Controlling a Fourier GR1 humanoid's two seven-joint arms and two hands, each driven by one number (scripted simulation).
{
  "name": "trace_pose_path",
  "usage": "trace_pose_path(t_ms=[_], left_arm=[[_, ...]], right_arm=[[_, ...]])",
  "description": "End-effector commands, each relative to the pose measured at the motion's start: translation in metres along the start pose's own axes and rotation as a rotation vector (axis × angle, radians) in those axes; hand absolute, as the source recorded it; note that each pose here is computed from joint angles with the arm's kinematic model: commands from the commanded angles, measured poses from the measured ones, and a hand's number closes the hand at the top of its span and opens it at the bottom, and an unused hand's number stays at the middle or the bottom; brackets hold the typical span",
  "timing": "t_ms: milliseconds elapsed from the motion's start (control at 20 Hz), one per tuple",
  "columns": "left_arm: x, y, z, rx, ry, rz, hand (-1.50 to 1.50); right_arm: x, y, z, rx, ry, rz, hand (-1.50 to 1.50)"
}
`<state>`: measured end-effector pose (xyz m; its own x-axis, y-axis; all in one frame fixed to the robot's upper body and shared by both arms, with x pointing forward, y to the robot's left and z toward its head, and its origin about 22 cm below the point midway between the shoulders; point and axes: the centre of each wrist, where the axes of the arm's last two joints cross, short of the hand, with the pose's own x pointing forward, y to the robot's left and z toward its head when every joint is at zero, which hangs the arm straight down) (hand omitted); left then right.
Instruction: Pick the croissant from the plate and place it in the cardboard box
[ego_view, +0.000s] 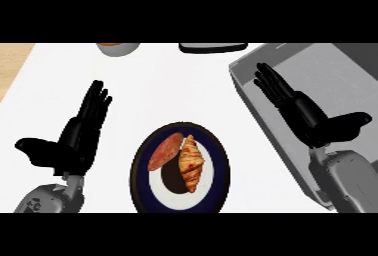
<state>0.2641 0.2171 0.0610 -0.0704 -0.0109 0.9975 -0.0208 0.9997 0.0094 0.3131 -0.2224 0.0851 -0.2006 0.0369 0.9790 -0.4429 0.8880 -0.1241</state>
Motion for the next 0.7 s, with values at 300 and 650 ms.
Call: trace_pose_path(t_ms=[300,650], left_arm=[[-0.011,0.037,0.003,0.155,0.077,-0.028,0.0],[-0.012,0.051,0.006,0.158,0.106,0.009,0.0]], right_arm=[[0.002,-0.081,0.07,-0.44,0.222,0.788,1.5],[-0.026,0.016,0.09,-0.704,0.028,0.876,-1.5]])
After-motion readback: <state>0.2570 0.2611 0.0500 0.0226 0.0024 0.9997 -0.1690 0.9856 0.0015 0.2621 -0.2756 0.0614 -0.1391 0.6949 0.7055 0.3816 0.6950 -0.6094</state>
